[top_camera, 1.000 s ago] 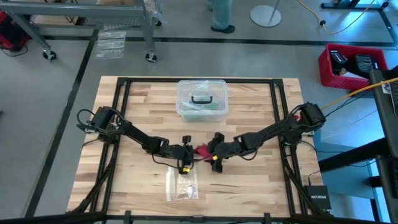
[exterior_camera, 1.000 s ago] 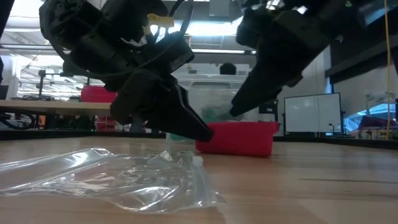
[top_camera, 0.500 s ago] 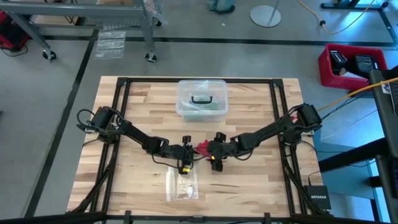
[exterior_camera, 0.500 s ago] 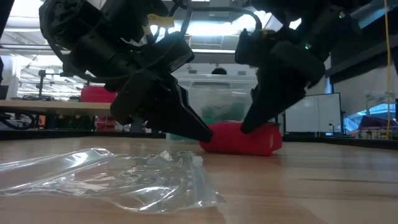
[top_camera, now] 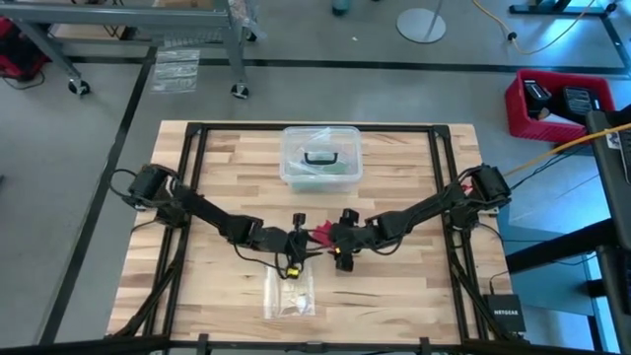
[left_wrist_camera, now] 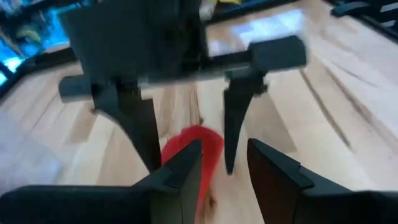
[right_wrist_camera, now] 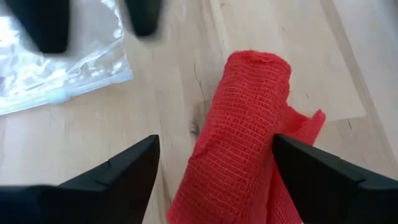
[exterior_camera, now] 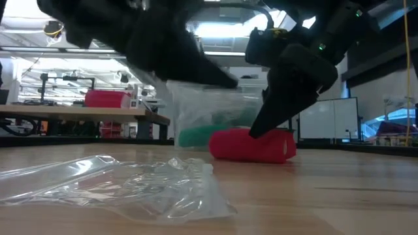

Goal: Roll bandage
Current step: Roll the red bandage

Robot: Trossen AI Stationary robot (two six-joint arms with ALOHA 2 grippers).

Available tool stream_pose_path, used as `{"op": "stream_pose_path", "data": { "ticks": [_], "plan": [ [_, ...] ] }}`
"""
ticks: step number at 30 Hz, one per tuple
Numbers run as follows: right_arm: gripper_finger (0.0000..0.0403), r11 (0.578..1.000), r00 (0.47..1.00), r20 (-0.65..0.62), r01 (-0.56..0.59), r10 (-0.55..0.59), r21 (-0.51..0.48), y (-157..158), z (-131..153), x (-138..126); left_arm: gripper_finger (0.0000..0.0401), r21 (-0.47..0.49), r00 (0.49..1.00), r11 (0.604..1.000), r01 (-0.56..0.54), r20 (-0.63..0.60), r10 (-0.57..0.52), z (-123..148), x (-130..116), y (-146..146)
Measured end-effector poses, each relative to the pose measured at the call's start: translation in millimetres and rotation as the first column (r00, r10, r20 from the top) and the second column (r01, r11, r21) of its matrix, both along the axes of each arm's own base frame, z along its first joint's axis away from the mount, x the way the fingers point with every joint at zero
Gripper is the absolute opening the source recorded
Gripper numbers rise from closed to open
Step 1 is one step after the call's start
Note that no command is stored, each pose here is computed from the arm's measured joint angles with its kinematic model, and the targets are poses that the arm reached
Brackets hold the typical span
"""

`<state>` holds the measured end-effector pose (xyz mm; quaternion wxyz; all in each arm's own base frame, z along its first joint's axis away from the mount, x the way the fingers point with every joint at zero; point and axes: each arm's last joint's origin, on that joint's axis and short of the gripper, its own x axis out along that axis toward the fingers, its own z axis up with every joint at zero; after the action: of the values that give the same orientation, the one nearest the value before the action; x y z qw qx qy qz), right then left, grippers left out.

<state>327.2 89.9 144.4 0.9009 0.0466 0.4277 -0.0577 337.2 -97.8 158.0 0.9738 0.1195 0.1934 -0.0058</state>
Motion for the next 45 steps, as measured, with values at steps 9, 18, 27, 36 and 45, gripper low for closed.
{"op": "stream_pose_path", "data": {
  "ticks": [9,18,27,36,45],
  "plan": [
    [0.0317,0.999,0.998,0.028,-0.047,0.047,0.003,1.5,1.8,2.5,0.0120,-0.006,0.991,0.997,-0.078,-0.111,0.077,-35.2,9.8,29.4],
    [0.0317,0.999,0.998,-0.032,-0.053,0.052,-0.014,2.9,23.8,6.8,0.0120,-0.051,0.993,0.998,-0.029,-0.119,0.023,-39.7,5.3,6.1],
    [0.0317,0.995,0.998,-0.031,-0.060,0.063,0.085,26.5,33.5,5.4,0.0120,-0.048,0.991,0.998,-0.034,-0.130,0.028,-42.4,0.0,-8.3],
    [0.0317,0.998,0.998,-0.032,-0.061,0.061,-0.019,44.1,21.3,-0.8,0.0120,-0.045,0.991,0.998,-0.054,-0.128,0.048,-42.5,0.0,-7.0],
    [0.0317,0.999,0.993,-0.120,0.002,-0.006,-0.037,28.6,1.1,2.1,0.0120,-0.058,0.991,0.997,-0.052,-0.130,0.044,-42.8,-1.3,-10.8]
  ]
}}
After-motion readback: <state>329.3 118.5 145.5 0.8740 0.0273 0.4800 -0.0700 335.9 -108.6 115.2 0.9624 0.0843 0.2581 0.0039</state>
